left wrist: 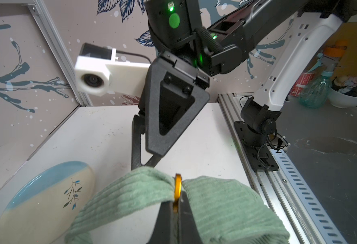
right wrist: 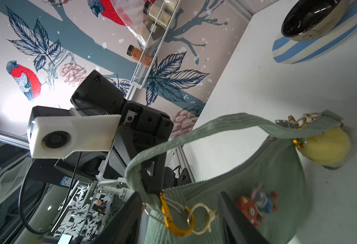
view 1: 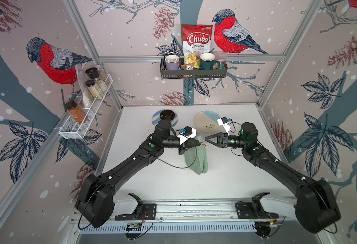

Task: Remove the decoration from the bag
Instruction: Pick up the bag from the center of the board.

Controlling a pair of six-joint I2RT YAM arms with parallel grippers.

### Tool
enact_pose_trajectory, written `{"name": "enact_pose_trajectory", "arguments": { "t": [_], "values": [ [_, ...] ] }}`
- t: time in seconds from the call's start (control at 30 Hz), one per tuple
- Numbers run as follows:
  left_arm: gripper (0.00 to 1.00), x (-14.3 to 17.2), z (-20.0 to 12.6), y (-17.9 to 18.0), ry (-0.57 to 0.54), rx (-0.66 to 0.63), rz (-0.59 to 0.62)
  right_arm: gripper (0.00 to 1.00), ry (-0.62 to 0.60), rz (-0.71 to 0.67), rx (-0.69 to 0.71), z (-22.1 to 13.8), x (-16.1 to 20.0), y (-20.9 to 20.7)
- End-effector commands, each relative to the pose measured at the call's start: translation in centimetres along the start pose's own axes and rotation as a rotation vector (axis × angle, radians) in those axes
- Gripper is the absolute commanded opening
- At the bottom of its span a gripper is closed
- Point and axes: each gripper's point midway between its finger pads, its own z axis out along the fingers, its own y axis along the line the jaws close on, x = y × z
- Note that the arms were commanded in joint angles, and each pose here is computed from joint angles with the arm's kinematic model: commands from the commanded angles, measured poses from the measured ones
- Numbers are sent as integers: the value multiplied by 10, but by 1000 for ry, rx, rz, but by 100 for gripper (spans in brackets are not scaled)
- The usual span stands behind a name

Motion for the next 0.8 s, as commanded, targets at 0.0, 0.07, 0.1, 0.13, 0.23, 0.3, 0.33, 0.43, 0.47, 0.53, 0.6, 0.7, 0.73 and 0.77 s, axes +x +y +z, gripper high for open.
{"name": "enact_pose_trajectory", "arguments": {
  "t": [0.0, 0.07, 0.1, 0.13, 0.23, 0.3, 0.33, 0.43, 0.47, 0.53, 0.6, 0.7, 0.73, 0.77],
  "values": [
    [0, -19, -6, -8, -74, 45, 20, 57, 41, -58, -119, 4, 3, 28],
    [0, -23, -8, -7, -83, 40, 31, 55, 61, -52, -157, 10, 5, 32],
    [0, -23, -10, -6, -84, 36, 34, 55, 64, -61, -177, 11, 5, 38],
    [0, -23, -10, -5, -83, 33, 37, 54, 67, -70, -197, 12, 5, 44],
    [0, -24, -12, -4, -89, 30, 42, 48, 108, -83, -234, 20, 10, 55],
    [0, -27, -12, -4, -99, 33, 46, 40, 124, -79, -239, 22, 12, 55],
    [0, -27, -12, -4, -101, 32, 49, 36, 122, -80, -239, 22, 12, 54],
    [0, -24, -14, -3, -88, 23, 52, 31, 114, -76, -248, 21, 10, 56],
    [0, -23, -15, -3, -86, 20, 53, 31, 117, -75, -254, 20, 10, 57],
    [0, -24, -16, -1, -89, 13, 55, 34, 123, -74, -261, 20, 11, 58],
    [0, -26, -18, 1, -94, 6, 62, 39, 131, -69, -262, 19, 14, 57],
    [0, -31, -20, 2, -111, 6, 64, 48, 129, -56, -255, 18, 16, 52],
    [0, -34, -21, 2, -117, 7, 67, 47, 123, -50, -253, 17, 15, 50],
    [0, -35, -21, 2, -120, 6, 70, 46, 120, -47, -260, 16, 14, 51]
  ]
}}
